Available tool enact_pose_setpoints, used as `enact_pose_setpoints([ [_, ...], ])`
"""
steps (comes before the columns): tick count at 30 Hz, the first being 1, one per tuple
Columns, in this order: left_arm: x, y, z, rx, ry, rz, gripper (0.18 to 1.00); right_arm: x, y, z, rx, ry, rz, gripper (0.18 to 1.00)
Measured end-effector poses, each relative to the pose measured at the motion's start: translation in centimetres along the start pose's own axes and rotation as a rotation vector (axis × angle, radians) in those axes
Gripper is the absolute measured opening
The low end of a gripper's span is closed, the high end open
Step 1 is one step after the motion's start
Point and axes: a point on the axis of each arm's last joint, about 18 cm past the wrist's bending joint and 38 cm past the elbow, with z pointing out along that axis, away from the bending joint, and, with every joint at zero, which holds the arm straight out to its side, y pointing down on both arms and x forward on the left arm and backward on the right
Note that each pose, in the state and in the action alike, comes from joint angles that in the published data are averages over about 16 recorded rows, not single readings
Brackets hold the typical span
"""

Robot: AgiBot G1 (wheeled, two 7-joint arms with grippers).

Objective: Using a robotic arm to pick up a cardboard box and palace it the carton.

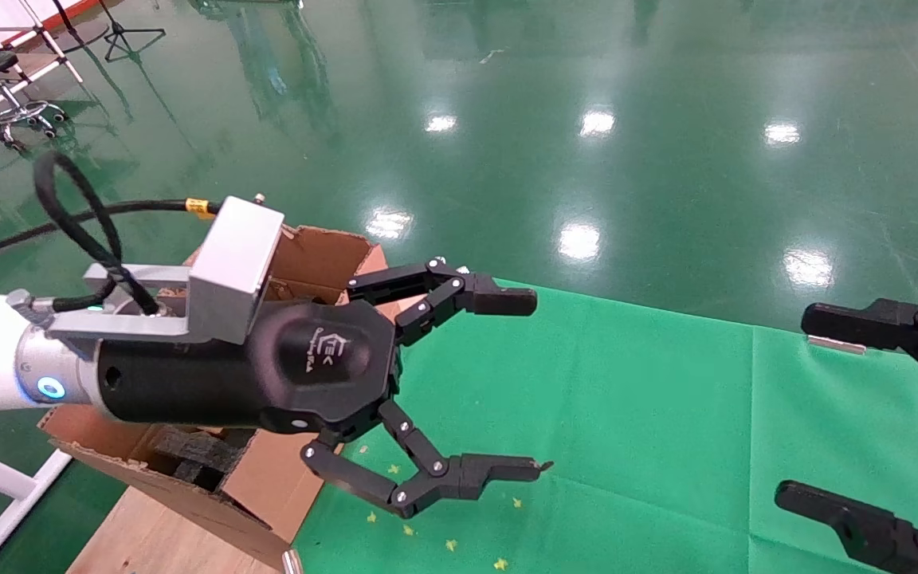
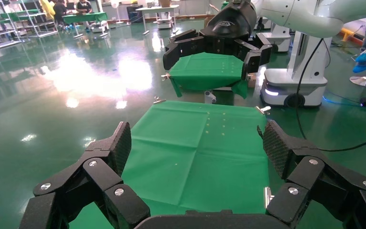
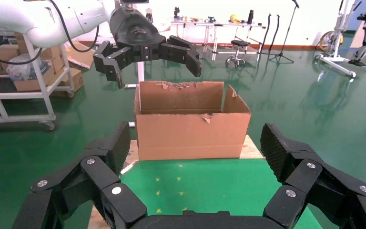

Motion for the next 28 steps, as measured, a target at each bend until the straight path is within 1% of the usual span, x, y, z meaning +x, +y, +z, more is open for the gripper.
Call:
enact_pose_setpoints([
  [28,0.0,0.0,0.0,0.0,0.0,0.0,1.001,0.0,0.0,0.0,0.0,0.0,0.0,1.001],
])
